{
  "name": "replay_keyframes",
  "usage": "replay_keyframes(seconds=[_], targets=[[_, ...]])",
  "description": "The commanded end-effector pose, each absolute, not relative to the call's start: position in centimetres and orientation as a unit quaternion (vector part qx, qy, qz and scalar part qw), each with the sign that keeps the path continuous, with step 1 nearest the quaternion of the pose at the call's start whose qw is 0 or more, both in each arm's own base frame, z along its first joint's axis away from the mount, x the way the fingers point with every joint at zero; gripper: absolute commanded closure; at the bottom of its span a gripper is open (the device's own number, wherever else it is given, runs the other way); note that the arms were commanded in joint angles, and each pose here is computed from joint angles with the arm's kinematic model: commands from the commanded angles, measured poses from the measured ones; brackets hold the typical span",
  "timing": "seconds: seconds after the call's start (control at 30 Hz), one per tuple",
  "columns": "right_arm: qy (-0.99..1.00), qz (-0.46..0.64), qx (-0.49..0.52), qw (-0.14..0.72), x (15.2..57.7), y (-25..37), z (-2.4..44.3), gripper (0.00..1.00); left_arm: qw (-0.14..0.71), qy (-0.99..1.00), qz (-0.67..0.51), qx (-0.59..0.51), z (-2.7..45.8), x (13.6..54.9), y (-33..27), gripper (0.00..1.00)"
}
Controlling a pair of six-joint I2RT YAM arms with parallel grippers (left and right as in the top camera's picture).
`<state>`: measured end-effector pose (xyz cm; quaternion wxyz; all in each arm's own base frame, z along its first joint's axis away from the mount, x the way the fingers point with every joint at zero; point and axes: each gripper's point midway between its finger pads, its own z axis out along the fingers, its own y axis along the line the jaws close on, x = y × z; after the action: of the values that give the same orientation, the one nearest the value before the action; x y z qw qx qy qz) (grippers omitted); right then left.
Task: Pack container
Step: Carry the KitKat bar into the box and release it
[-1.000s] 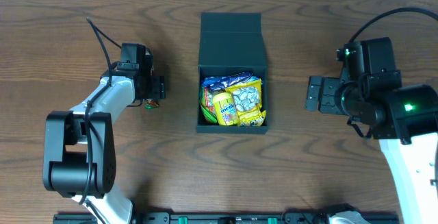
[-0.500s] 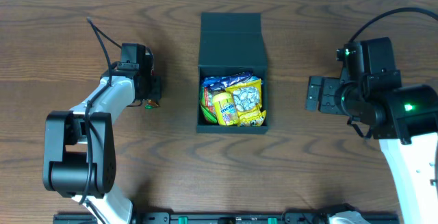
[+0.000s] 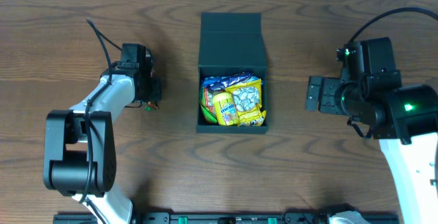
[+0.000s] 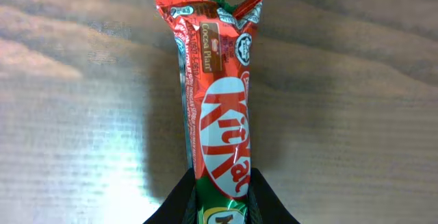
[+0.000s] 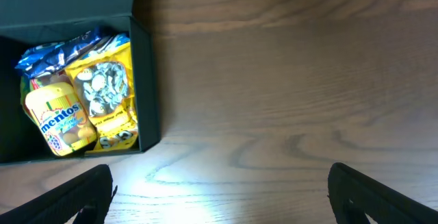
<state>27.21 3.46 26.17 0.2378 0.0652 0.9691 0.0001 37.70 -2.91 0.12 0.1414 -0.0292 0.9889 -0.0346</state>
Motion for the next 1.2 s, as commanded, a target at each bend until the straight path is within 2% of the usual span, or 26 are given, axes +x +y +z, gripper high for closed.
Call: replay_keyframes(seconds=[0.0, 0.2, 0.43, 0.57, 0.7, 0.9, 1.17], targets=[[0.966, 0.001, 0.064, 0.249, 27.2, 3.2, 26.8, 0.01, 0.141, 0.989, -0.035, -0.029, 1.6, 38.0, -3.1, 0.94], [0.966, -0.005, 0.069, 0.25, 27.2, 2.9, 26.8, 0.01, 0.181, 0.982, -0.045, -0.003, 8.9, 38.4, -5.6, 0.94], [0.965, -0.022, 0.105, 0.239, 26.8, 0.6, 26.6, 0.01, 0.247, 0.962, -0.112, 0.042, 15.7, 35.4, -15.5, 0.94], [0.966, -0.03, 0.124, 0.225, 26.2, -0.6, 26.3, 0.01, 0.229, 0.963, -0.132, 0.045, 14.4, 33.6, -19.8, 0.94], [0.967, -0.032, 0.123, 0.219, 26.0, -0.7, 26.1, 0.01, 0.239, 0.962, -0.116, 0.062, 13.1, 33.7, -21.7, 0.94], [0.967, -0.032, 0.123, 0.219, 26.0, -0.7, 26.1, 0.01, 0.207, 0.972, -0.101, 0.036, 10.3, 33.7, -21.7, 0.94], [0.967, -0.032, 0.123, 0.219, 26.0, -0.7, 26.1, 0.01, 0.21, 0.974, -0.071, 0.038, 9.6, 34.0, -20.7, 0.94]])
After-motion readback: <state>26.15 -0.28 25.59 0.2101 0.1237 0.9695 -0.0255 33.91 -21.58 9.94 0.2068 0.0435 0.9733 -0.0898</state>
